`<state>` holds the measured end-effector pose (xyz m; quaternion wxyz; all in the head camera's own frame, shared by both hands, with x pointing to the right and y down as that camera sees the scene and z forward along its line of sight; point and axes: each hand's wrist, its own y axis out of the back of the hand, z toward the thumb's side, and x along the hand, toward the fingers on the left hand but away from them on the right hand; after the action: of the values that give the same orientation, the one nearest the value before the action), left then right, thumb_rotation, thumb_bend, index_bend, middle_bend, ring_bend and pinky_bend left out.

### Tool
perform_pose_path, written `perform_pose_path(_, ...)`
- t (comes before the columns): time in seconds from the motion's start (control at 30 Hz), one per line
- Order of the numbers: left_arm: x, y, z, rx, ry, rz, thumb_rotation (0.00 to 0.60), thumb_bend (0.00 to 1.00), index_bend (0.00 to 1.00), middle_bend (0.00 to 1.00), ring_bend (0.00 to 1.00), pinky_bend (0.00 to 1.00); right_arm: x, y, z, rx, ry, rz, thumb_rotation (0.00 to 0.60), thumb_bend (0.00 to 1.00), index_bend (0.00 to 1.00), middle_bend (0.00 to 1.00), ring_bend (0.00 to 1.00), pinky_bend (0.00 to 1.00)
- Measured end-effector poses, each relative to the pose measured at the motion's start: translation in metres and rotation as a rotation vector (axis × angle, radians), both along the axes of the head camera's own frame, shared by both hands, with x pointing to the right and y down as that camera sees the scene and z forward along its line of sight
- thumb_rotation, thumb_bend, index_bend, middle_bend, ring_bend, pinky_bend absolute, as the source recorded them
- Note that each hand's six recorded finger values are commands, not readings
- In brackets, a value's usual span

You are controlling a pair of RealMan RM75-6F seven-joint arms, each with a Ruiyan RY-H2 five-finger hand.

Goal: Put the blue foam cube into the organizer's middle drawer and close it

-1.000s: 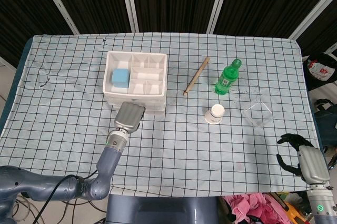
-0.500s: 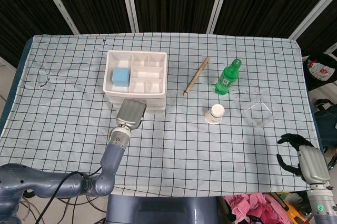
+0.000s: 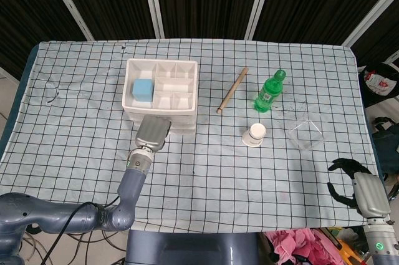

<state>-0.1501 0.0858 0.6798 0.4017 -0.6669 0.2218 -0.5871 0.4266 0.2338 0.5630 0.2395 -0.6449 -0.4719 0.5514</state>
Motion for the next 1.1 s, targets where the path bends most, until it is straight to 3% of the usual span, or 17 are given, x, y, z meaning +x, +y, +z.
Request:
perform_pose_path(0.37, -0.003, 0.005, -0.002, -0.013, 0.010, 0.010, 0.600, 0.30, 0.56, 0.88, 0.87, 0.87, 0.000, 0.000, -0.001, 0.002, 0.001, -0.001, 0.600, 0.32, 0.41, 0.28, 0.20, 0.26)
perform_pose_path(0.53, -0.008, 0.018, -0.012, -0.023, 0.048, 0.034, 0.600, 0.29, 0.50, 0.80, 0.80, 0.82, 0.000, 0.000, -0.001, 0.002, 0.002, -0.003, 0.600, 0.32, 0.41, 0.28, 0.20, 0.26)
perform_pose_path(0.63, -0.015, 0.027, -0.024, -0.012, 0.078, 0.060, 0.600, 0.29, 0.40, 0.62, 0.66, 0.69, 0.001, 0.000, -0.001, 0.003, 0.004, -0.003, 0.600, 0.32, 0.41, 0.28, 0.20, 0.26)
perform_pose_path(0.8, -0.042, 0.042, -0.048, 0.044, 0.112, 0.104, 0.600, 0.16, 0.15, 0.16, 0.19, 0.25, 0.001, -0.001, -0.001, 0.008, 0.013, -0.007, 0.600, 0.32, 0.41, 0.27, 0.20, 0.26)
perform_pose_path(0.87, -0.057, 0.049, -0.056, 0.067, 0.114, 0.118, 0.600, 0.10, 0.07, 0.05, 0.07, 0.11, 0.001, -0.001, -0.002, 0.010, 0.017, -0.010, 0.600, 0.32, 0.41, 0.26, 0.19, 0.25)
perform_pose_path(0.97, -0.090, 0.062, -0.070, 0.096, 0.102, 0.124, 0.600, 0.05, 0.01, 0.00, 0.00, 0.00, 0.001, -0.002, -0.002, 0.016, 0.024, -0.017, 0.600, 0.31, 0.32, 0.19, 0.14, 0.22)
perform_pose_path(1.1, -0.146, 0.082, -0.086, 0.123, 0.073, 0.081, 0.600, 0.03, 0.00, 0.00, 0.00, 0.00, 0.001, -0.004, -0.004, 0.032, 0.045, -0.039, 0.600, 0.24, 0.06, 0.04, 0.02, 0.20)
